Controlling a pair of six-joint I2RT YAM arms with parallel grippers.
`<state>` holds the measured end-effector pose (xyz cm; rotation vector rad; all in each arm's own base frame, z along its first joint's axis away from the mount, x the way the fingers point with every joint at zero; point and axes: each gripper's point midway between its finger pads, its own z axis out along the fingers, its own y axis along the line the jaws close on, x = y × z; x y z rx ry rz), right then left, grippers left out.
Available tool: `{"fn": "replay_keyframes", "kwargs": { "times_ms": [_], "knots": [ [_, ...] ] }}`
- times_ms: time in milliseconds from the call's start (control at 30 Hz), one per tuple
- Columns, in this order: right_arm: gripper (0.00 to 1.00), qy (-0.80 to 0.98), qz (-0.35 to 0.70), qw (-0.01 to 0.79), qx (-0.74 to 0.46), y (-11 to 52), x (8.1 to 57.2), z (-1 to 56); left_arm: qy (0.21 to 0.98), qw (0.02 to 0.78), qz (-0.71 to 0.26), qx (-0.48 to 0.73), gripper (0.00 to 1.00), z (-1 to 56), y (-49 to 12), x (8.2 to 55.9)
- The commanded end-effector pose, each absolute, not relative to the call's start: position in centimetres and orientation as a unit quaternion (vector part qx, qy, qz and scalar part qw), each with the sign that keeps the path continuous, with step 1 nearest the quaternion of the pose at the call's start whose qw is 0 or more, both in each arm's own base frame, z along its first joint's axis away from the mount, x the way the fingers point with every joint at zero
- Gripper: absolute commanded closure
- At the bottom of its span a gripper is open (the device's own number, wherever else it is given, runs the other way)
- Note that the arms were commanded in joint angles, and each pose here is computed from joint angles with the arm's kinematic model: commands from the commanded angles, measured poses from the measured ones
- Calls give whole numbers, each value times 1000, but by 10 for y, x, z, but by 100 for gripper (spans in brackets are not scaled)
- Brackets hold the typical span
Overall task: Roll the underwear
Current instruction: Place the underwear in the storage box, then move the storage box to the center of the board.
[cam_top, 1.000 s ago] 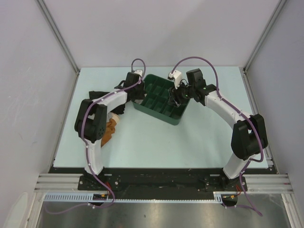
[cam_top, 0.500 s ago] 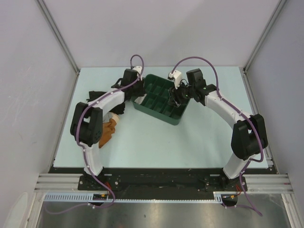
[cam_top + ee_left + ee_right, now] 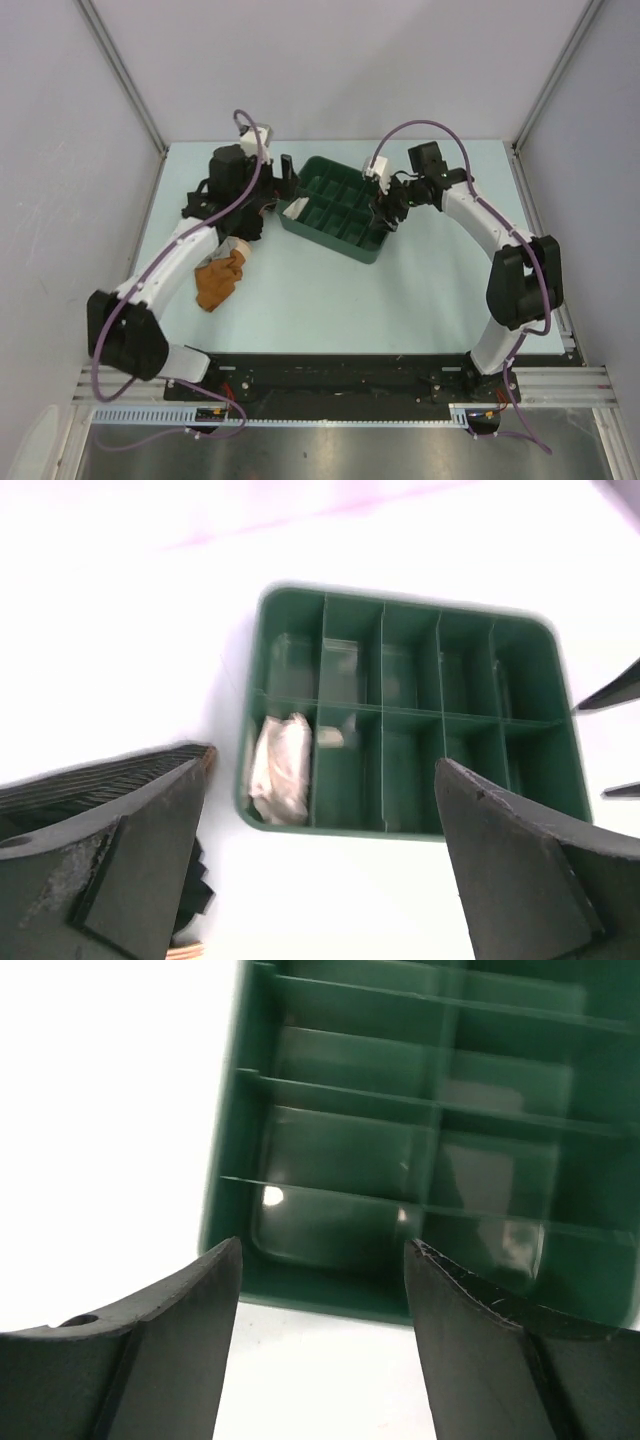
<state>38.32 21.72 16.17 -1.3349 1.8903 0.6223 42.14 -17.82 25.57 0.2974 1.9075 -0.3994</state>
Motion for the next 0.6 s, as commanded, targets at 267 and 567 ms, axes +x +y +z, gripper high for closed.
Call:
{"fn": "replay_keyframes", "kwargs": {
  "times_ms": [267, 567],
  "knots": [
    [34, 687, 225, 304, -620, 269, 349, 153, 793, 584, -171, 13, 0, 261, -99, 354],
    [42, 777, 163, 346, -500, 219, 437, 160, 798, 579, -164, 27, 0, 234, -88, 302]
  ]
}}
